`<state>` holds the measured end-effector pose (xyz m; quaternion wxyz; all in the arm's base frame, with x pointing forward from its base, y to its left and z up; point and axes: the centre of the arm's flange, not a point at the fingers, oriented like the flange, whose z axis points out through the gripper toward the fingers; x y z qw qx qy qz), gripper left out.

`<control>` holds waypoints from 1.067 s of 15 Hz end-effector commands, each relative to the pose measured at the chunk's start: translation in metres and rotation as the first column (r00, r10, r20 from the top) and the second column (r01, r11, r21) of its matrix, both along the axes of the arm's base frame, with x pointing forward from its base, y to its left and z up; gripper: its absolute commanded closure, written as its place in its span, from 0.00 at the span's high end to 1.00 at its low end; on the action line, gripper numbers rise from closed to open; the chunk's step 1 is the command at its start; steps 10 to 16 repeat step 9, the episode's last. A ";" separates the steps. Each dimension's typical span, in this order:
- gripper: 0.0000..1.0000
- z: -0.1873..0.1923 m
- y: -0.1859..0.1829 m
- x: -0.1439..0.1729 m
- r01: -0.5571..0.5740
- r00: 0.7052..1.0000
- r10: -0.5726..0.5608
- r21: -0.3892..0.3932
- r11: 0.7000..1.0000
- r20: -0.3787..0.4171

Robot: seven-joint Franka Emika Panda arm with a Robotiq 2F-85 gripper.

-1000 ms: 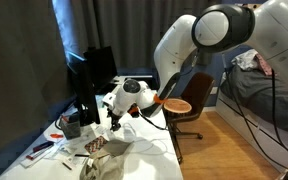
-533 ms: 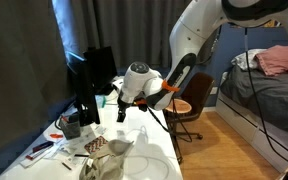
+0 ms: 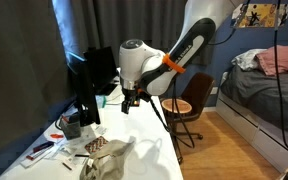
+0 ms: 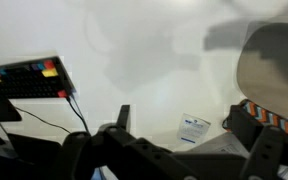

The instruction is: Move the white sachet forward on the table

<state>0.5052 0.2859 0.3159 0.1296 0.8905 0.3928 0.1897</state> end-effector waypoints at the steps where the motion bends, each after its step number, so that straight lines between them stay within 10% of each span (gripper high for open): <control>1: 1.00 0.044 -0.009 -0.039 0.183 0.983 -0.184 -0.088 0.979 0.001; 16: 1.00 0.031 -0.007 -0.022 0.154 0.988 -0.155 -0.099 0.983 -0.001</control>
